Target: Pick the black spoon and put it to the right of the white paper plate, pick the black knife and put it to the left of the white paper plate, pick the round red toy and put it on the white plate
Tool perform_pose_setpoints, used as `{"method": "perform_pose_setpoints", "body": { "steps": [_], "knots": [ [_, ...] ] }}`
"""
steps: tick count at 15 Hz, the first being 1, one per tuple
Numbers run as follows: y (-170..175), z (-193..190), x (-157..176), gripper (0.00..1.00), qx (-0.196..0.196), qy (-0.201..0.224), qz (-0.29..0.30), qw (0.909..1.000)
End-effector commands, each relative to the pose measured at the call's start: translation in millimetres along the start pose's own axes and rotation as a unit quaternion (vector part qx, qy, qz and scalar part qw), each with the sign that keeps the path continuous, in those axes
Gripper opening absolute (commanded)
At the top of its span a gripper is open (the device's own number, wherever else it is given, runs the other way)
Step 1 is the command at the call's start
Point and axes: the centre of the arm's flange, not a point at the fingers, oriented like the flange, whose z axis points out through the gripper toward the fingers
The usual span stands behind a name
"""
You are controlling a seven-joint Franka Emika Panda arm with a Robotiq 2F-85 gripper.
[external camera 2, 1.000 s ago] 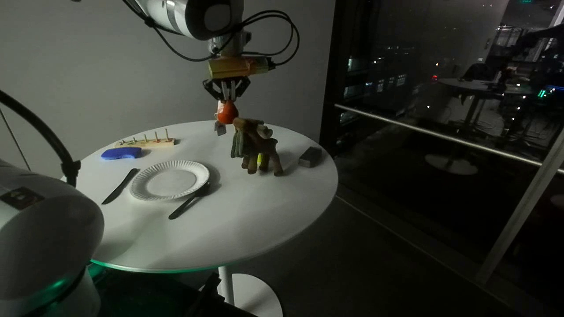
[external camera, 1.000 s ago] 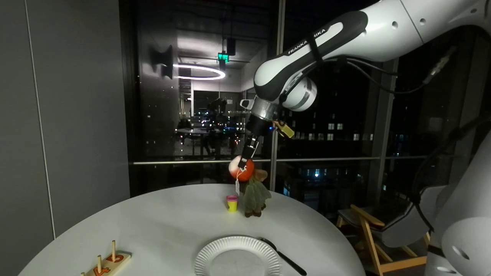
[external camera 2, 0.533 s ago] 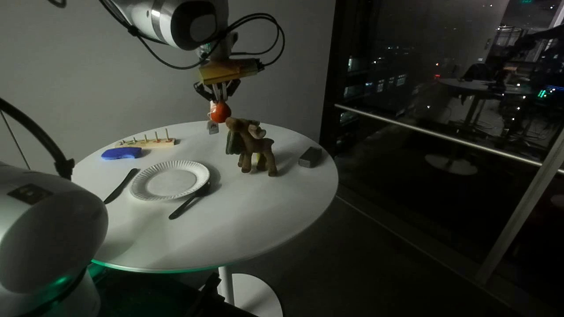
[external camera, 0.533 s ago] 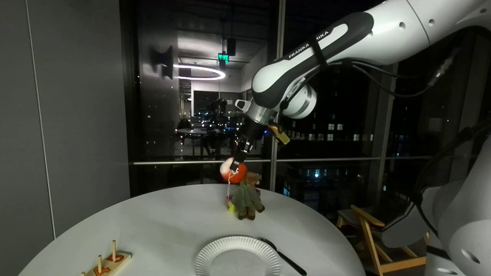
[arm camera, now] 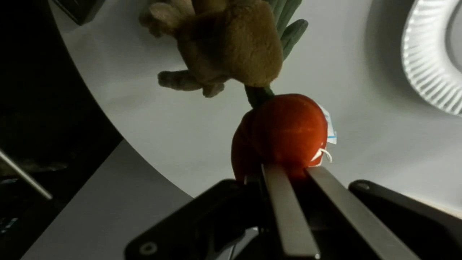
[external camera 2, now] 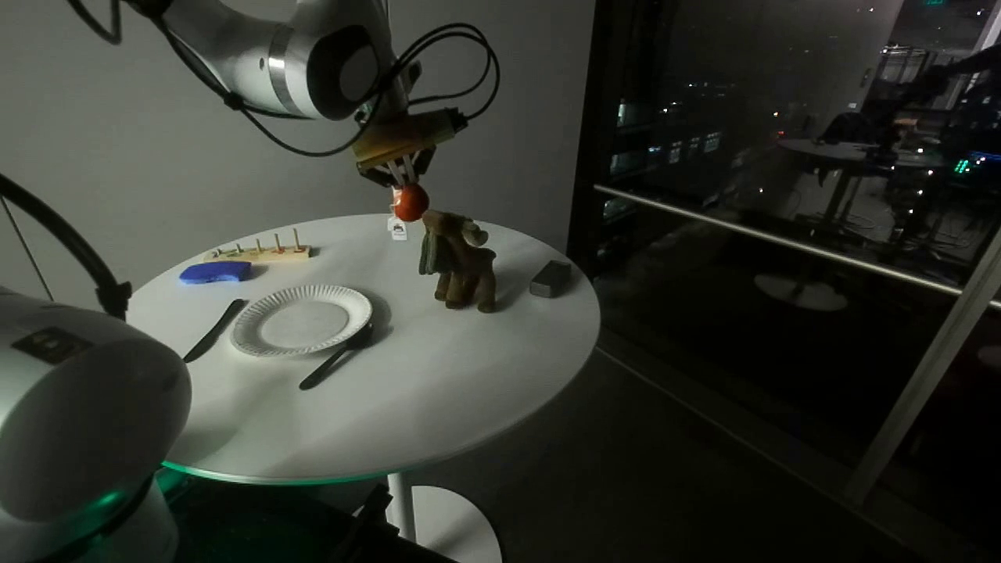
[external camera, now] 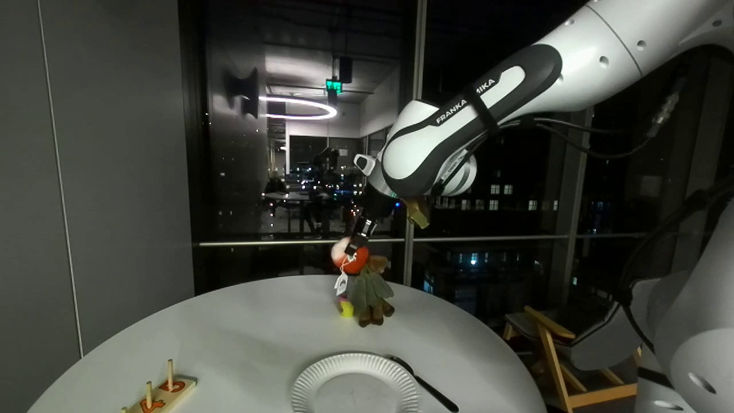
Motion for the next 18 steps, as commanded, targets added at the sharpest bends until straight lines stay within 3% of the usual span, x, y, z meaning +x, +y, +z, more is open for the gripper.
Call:
{"method": "perform_pose_setpoints", "body": {
  "steps": [1, 5, 7, 8, 9, 11, 14, 18],
  "knots": [
    [-15.9, -17.0, -1.6, 0.09, 0.081, 0.037, -0.039, 0.9952],
    [-24.2, -28.1, 0.9, 0.09, 0.194, 0.081, -0.052, 0.9762],
    [-25.6, -33.8, -2.1, 0.09, 0.232, 0.089, -0.046, 0.9675],
    [-25.9, -35.8, -2.7, 0.09, 0.221, 0.094, -0.029, 0.9703],
    [-22.9, -34.8, -1.8, 0.09, 0.158, 0.088, 0.004, 0.9836],
    [-9.4, -33.3, -0.6, 0.09, 0.119, 0.098, 0.029, 0.9876],
    [-2.4, -32.8, -1.5, 0.09, 0.044, 0.108, 0.062, 0.9913],
    [-6.2, -25.6, 0.5, 0.09, -0.058, 0.12, 0.094, 0.9866]
  ]
}}
